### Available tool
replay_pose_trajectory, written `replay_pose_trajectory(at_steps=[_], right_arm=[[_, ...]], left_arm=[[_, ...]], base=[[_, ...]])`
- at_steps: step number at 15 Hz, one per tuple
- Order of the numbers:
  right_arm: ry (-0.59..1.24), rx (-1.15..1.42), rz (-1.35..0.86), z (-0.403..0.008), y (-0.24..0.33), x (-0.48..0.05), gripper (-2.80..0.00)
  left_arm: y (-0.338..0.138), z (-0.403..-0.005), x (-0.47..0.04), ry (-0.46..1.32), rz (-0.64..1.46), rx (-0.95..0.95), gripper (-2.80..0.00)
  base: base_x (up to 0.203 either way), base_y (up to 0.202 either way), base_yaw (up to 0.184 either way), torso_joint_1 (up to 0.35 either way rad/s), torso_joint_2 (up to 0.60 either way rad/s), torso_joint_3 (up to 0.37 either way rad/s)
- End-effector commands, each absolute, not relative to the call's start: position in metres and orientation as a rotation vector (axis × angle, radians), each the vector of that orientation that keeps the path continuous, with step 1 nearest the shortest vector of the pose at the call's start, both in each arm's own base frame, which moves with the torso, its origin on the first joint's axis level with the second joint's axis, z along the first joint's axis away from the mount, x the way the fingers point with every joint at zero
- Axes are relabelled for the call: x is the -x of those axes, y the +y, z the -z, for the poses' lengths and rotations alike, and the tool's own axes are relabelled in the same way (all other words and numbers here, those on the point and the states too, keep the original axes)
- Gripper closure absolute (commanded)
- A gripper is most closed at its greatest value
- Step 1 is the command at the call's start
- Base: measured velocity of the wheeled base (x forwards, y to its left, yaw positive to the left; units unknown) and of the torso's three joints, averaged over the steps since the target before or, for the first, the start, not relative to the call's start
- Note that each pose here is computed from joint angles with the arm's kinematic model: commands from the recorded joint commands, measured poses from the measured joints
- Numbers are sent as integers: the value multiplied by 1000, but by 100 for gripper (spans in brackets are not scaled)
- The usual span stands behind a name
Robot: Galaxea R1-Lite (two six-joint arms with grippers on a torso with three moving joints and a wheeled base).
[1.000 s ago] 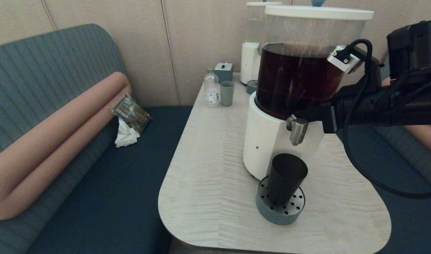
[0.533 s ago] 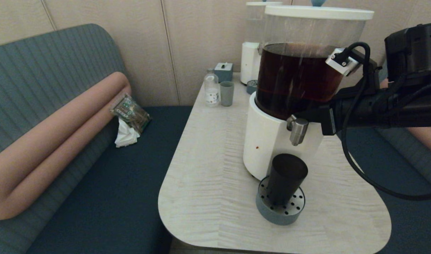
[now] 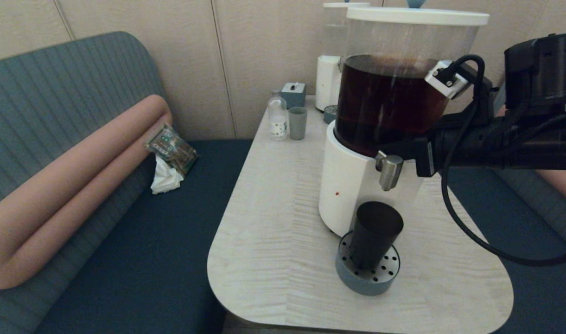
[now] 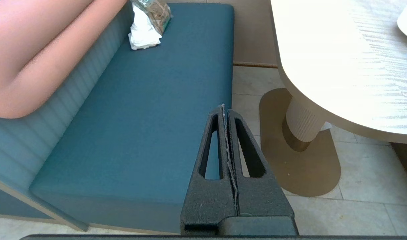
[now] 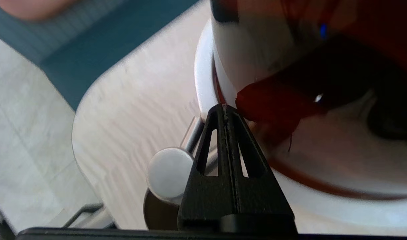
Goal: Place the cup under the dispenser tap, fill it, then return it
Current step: Turn on the faucet
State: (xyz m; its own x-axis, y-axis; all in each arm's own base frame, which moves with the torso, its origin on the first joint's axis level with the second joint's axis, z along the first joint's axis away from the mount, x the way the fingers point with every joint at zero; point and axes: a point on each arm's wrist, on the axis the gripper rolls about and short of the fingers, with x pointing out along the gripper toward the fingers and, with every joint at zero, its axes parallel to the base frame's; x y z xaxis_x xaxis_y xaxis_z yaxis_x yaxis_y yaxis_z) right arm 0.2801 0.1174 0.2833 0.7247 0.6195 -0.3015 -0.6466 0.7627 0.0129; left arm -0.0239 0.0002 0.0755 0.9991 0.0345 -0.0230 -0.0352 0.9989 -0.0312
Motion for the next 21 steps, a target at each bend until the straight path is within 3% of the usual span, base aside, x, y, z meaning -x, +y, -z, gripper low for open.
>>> replay_pose_trajectory(at_steps=[1,21], right_arm=[[290,97,-700,-279,118,-281,0],[234,91,-634,-295,98,-253,0]], left_arm=[[0,-76,24,24,-37,32,0],[0,-76,24,24,-36,32,0]], base=[[0,0,0,0,0,0],[0,0,0,0,0,0]])
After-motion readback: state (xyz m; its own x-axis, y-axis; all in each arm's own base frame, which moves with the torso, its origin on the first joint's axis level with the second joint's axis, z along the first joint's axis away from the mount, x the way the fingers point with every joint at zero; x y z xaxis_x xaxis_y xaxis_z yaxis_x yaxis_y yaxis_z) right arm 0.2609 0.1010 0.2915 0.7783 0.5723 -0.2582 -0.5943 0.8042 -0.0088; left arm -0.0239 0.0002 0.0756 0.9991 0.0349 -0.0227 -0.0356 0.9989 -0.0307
